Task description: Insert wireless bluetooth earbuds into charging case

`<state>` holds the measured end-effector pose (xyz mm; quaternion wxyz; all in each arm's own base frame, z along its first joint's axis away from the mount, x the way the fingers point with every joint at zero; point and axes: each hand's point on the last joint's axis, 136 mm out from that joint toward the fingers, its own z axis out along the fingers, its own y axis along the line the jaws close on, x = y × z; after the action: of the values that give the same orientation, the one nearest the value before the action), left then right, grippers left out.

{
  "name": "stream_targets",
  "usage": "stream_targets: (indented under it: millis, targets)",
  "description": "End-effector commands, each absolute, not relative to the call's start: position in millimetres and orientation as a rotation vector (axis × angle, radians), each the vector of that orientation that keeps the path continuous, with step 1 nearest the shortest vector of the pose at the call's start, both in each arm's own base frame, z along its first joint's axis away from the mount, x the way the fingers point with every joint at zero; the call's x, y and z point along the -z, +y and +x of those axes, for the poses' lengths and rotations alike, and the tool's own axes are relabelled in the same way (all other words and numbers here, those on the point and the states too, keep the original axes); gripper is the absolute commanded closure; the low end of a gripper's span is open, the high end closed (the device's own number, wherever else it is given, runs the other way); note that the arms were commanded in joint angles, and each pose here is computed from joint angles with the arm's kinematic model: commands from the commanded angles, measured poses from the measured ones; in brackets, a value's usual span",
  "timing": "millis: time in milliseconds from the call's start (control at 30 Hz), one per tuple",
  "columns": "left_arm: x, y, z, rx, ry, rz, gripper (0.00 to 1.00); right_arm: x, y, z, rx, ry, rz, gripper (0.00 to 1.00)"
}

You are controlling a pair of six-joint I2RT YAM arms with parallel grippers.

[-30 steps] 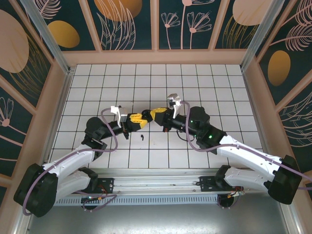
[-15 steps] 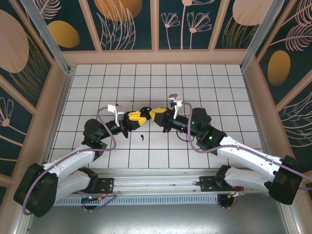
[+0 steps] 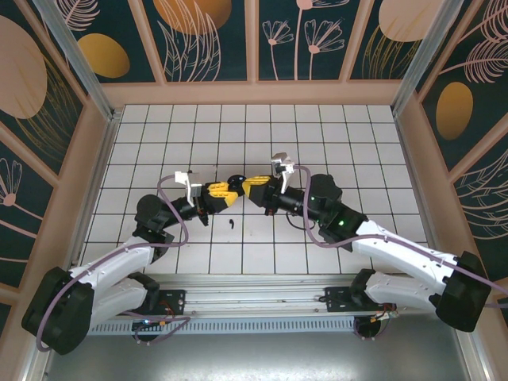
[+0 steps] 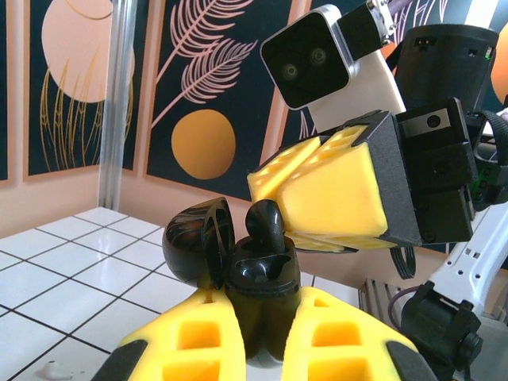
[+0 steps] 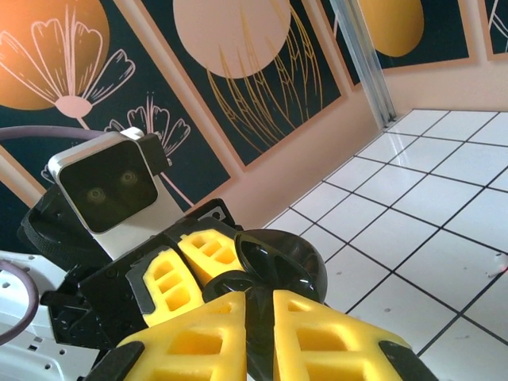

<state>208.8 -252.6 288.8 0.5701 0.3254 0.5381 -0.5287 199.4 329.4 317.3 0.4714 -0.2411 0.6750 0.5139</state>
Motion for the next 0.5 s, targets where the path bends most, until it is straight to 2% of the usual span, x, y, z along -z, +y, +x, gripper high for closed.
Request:
stream_targets:
  millis: [0, 300, 467]
  targets:
    - [-317.9, -248.7, 204.3, 1.191, 1.143, 0.784, 1.00, -300.0, 337.2, 193.2, -1.264, 1.736, -0.655, 0.85]
    - [-314.9, -248.5, 204.6, 1.179, 1.154, 0.790, 1.00, -297.2, 336.7, 195.9, -1.235, 1.756, -0.656, 0.76]
    - [-314.6, -248.0, 205.2, 1.171, 1.157, 0.789, 1.00, -300.1, 331.0, 197.4, -1.210, 1.756, -0.636, 0.63]
